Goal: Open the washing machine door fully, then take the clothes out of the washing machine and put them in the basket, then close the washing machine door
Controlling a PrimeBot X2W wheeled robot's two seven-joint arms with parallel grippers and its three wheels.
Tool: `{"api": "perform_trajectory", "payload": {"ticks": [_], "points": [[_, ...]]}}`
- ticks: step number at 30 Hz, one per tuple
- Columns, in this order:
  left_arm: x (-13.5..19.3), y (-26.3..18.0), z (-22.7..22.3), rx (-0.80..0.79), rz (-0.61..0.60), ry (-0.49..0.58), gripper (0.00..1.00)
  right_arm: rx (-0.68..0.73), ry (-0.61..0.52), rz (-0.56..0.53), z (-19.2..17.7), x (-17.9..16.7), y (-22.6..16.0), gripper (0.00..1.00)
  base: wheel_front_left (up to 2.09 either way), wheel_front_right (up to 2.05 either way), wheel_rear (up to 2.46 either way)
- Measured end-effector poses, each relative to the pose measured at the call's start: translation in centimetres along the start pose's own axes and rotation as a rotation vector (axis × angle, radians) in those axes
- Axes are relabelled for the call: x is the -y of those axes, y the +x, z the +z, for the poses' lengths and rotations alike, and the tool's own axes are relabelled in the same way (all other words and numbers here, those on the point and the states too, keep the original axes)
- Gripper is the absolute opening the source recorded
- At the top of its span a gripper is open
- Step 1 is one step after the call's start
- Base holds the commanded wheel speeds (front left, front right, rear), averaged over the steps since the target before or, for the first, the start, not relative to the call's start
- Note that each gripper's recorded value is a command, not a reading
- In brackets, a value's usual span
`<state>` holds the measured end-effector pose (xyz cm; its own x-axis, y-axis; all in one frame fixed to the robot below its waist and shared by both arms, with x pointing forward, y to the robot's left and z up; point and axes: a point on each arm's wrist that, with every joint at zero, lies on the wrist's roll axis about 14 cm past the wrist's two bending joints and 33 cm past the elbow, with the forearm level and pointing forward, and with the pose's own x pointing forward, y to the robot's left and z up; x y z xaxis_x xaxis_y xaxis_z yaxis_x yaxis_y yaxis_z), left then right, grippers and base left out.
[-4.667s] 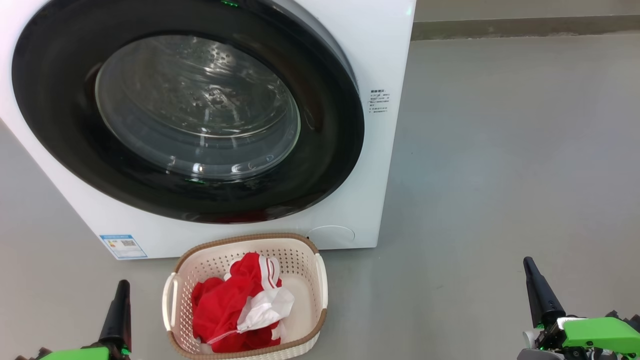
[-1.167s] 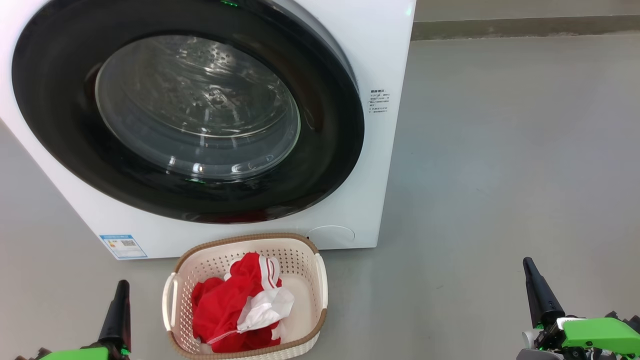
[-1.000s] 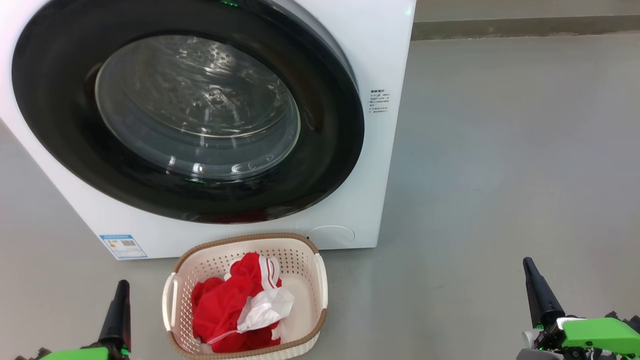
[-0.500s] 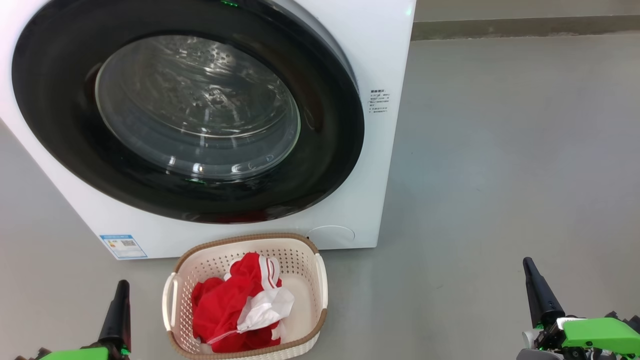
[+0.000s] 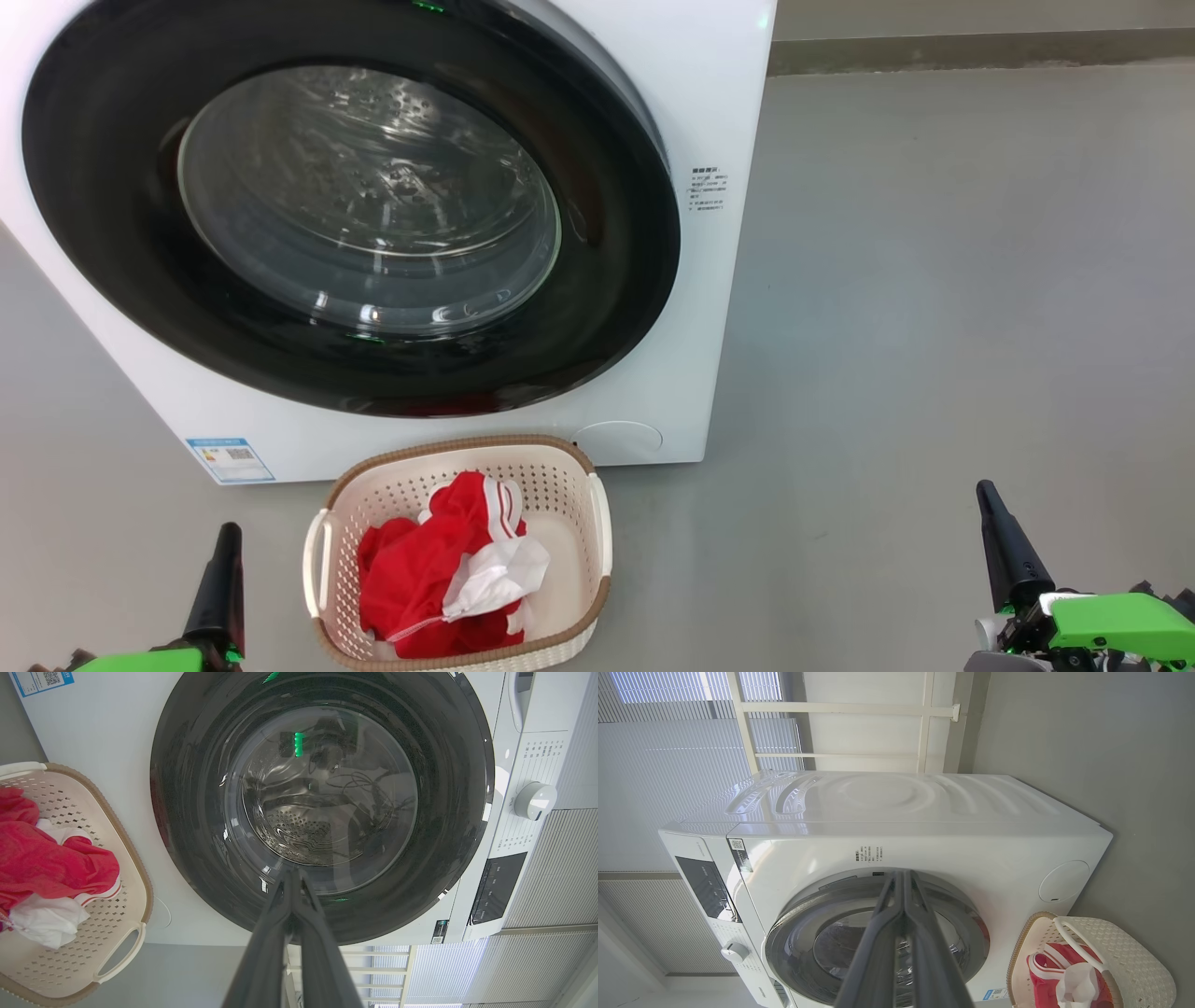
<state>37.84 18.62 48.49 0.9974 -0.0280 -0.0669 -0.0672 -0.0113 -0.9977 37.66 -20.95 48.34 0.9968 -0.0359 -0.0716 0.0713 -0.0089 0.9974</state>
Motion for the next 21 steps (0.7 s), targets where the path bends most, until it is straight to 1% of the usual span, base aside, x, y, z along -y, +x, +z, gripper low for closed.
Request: {"api": "perform_trajectory", "payload": {"ticks": [21], "points": [[0.0,0.0,0.01,0.0,0.0,0.0,0.0,0.0,0.0,0.0,-0.01,0.0,0.0,0.0,0.0,0.0,0.0]]}}
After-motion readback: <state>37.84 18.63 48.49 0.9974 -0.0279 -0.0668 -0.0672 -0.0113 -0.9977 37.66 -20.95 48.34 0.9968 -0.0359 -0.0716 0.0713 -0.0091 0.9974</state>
